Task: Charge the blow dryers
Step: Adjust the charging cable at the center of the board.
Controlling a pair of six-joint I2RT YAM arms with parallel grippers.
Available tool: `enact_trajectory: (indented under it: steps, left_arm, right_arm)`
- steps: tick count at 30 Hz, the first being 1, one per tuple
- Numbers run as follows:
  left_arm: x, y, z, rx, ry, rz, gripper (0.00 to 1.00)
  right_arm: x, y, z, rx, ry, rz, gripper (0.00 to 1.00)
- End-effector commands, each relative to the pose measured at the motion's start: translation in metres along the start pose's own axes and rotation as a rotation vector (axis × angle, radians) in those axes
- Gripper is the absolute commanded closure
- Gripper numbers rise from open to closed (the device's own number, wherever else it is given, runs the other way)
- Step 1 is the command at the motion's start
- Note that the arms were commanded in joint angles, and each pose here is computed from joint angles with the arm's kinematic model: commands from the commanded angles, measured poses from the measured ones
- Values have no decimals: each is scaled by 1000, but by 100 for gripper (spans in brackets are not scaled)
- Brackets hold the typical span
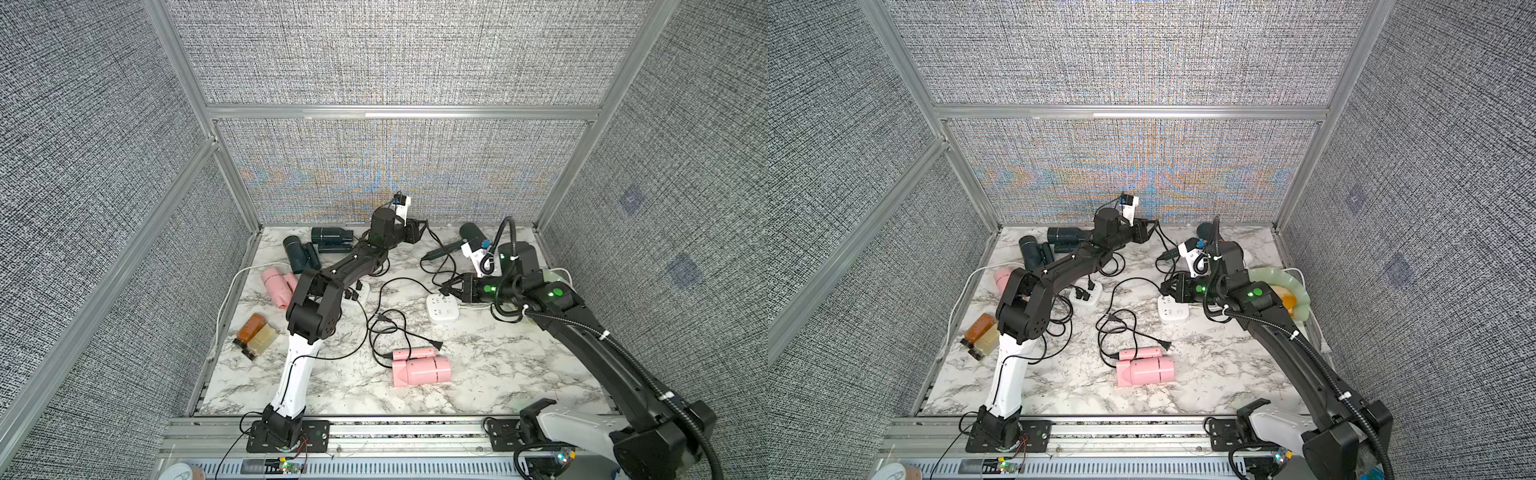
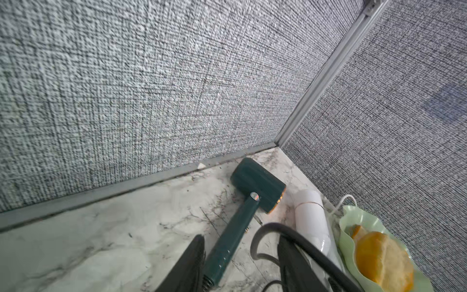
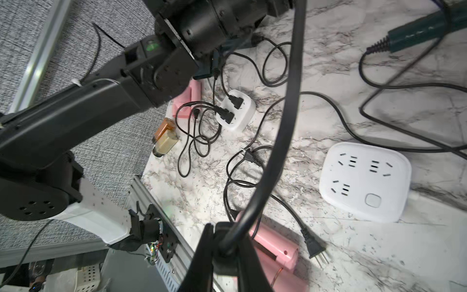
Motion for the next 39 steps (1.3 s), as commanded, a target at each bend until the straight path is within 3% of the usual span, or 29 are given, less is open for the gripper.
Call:
enact_trajectory:
  steps: [1,6,13,17,25,31,39]
  left_arm:
    - [1,-14,8,57,-2,-7,50]
    - [1,-26,29,56,-17,-14,50]
    - [-7,-27,11,47,100,31,48]
    - [-25,-22,-3,32,155,59,48]
    - [-71,-13,-48,24,228,118,42]
    - [-87,10,-93,57,255,208,40]
    - [-102,62,-120,-6,303,327,44]
  right_arm:
    - [3,-7,-14,-21,87,-57,90]
    - [5,-3,-37,12,201,-85,90]
    - [-13,-13,-43,31,255,-194,92]
    - [-49,-26,-49,41,367,-305,92]
    - [-154,-31,-61,95,637,-573,92]
    - [-202,-14,-71,152,818,-658,92]
    - [-250,1,-82,165,1074,-758,92]
Point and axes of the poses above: each gripper's point midway between its finger pads, its own x axis out along the fingers, its own z axis along the line the jaws close on, y = z × x, the point moved 4 cm from there along -x, back along the fingers, and after that the axes turned 10 degrees about x, right-handed, at the moved point
